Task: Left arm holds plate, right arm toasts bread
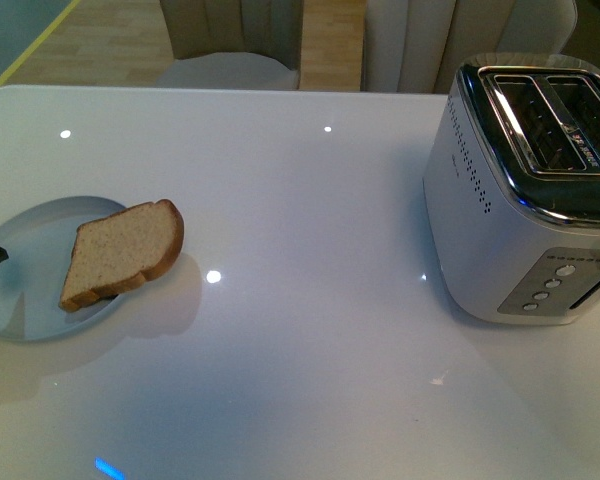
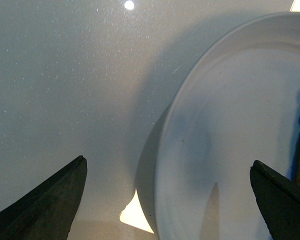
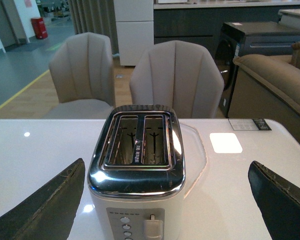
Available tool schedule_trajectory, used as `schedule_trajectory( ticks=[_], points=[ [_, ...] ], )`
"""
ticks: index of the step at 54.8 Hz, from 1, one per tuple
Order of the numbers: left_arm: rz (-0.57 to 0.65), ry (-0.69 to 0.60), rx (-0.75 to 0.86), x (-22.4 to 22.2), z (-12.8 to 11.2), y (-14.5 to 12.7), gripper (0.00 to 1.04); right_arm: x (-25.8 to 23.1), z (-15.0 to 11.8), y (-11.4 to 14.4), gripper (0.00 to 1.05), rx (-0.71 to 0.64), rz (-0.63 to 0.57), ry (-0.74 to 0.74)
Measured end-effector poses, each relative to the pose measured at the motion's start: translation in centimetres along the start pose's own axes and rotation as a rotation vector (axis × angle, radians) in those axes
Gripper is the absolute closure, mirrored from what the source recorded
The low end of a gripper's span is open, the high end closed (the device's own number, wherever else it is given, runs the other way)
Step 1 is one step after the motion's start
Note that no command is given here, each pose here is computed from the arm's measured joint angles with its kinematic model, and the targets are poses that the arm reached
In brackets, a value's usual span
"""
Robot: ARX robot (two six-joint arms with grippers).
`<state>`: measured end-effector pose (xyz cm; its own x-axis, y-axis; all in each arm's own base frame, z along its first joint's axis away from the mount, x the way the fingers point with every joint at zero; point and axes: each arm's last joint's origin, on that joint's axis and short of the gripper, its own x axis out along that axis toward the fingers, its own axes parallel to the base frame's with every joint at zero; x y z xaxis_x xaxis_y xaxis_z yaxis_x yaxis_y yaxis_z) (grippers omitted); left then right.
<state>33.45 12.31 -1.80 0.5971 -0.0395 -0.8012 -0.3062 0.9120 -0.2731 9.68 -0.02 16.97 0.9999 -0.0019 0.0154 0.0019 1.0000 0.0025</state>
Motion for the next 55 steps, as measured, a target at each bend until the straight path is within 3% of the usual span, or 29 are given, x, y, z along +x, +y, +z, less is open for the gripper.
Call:
schedule_trajectory(
  ticks=[22,23,24,31,41,49,55],
  points=[
    [-0.011,0.019,0.046,1.8,-0.2,-2.1,0.08,0.0,0.0,0.0,0.09,0.000,0.000,0.000],
    [-0.011,0.019,0.047,1.8,-0.2,-2.1,0.10,0.0,0.0,0.0,0.09,0.000,0.000,0.000],
    [-0.008,0.022,0.047,1.9,-0.3,-2.1,0.18,0.0,0.0,0.0,0.09,0.000,0.000,0.000],
    [-0.008,0.031,0.042,2.0,-0.4,-2.2,0.40,0.0,0.0,0.0,0.09,0.000,0.000,0.000],
    [-0.014,0.051,0.020,2.0,-0.6,-2.3,0.81,0.0,0.0,0.0,0.09,0.000,0.000,0.000],
    [-0.039,0.059,-0.016,2.0,-0.7,-2.4,1.00,0.0,0.0,0.0,0.09,0.000,0.000,0.000],
    [-0.053,0.062,-0.058,1.9,-0.7,-2.4,1.02,0.0,0.0,0.0,0.09,0.000,0.000,0.000]
  ],
)
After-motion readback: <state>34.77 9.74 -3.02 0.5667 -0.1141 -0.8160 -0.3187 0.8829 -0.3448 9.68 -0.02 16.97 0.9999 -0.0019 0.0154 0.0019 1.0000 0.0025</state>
